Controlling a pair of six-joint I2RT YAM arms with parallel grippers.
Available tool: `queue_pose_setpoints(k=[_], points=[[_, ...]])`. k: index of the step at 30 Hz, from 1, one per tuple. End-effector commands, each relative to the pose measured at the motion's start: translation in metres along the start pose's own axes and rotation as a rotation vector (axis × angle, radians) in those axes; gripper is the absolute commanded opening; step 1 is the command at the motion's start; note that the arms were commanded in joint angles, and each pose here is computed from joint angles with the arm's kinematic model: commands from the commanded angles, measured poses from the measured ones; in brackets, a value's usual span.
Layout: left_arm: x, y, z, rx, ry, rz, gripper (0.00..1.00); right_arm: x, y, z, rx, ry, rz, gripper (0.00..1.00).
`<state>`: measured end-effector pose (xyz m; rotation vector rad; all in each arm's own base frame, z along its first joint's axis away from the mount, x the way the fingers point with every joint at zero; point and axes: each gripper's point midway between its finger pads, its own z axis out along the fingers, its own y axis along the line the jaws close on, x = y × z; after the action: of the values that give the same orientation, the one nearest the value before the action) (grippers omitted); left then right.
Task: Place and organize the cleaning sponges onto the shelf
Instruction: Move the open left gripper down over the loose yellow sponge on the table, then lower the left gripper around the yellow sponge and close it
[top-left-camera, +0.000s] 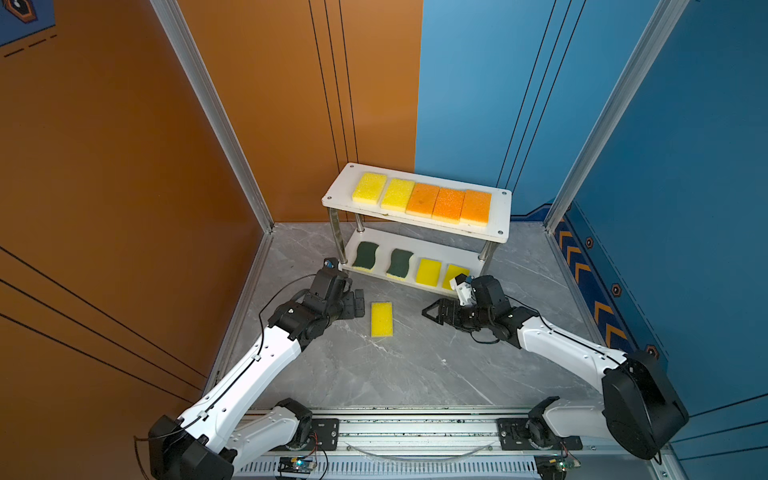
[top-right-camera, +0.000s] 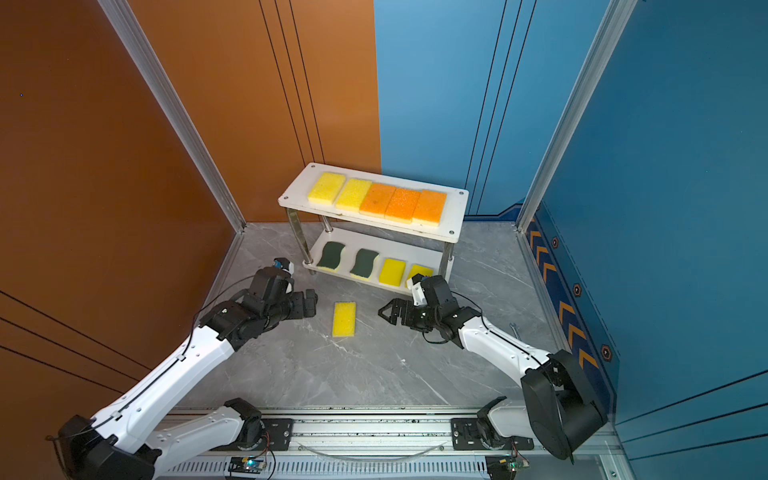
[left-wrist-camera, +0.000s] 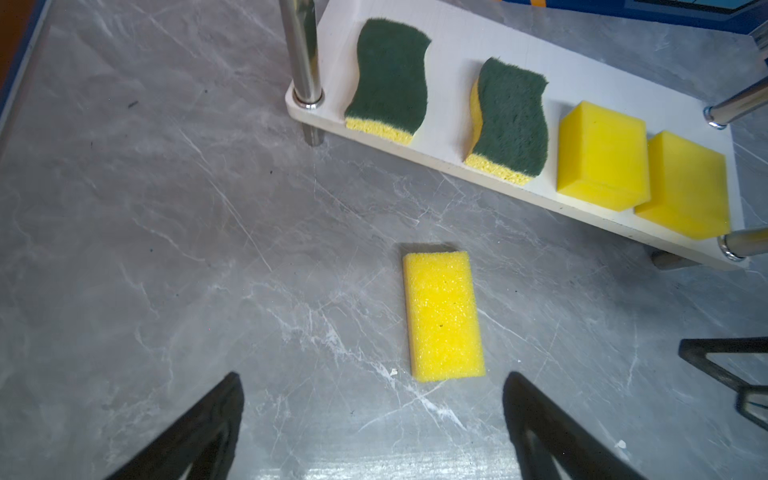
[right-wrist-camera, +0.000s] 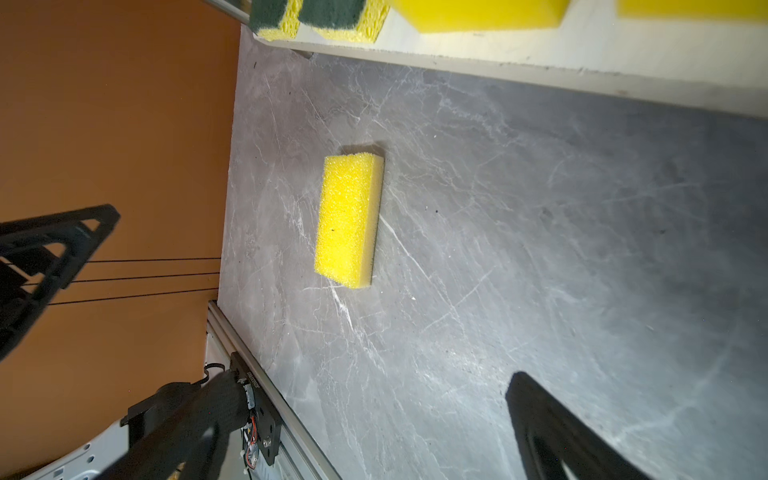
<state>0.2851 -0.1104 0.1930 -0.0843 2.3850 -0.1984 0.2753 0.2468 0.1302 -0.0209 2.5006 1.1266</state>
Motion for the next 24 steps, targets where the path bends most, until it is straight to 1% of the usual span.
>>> queue_pose_setpoints(k=[1,6,11,14,17,21,24], points=[[0.008,-0.01,0.01,0.041,-0.019,-0.074,0.98,-0.006,0.004,-0.007,0.029,-0.021,-0.023,1.0],[0.022,-0.034,0.03,0.143,-0.017,-0.08,0.98,-0.007,0.003,-0.009,0.042,-0.032,-0.021,1.0],[0.037,-0.053,0.045,0.174,-0.005,-0.043,0.97,-0.008,0.003,-0.011,0.044,-0.042,-0.025,1.0],[0.05,-0.061,0.053,0.15,0.01,0.0,0.97,-0.008,0.001,-0.01,0.049,-0.041,-0.021,1.0],[0.055,-0.061,0.057,0.09,-0.003,0.032,0.97,-0.006,0.0,-0.009,0.052,-0.034,-0.02,1.0],[0.062,-0.047,0.063,-0.005,0.0,-0.015,0.98,-0.006,-0.001,-0.009,0.052,-0.031,-0.019,1.0],[0.068,-0.041,0.068,-0.034,0.01,-0.044,0.97,-0.006,-0.003,-0.008,0.053,-0.031,-0.019,1.0]])
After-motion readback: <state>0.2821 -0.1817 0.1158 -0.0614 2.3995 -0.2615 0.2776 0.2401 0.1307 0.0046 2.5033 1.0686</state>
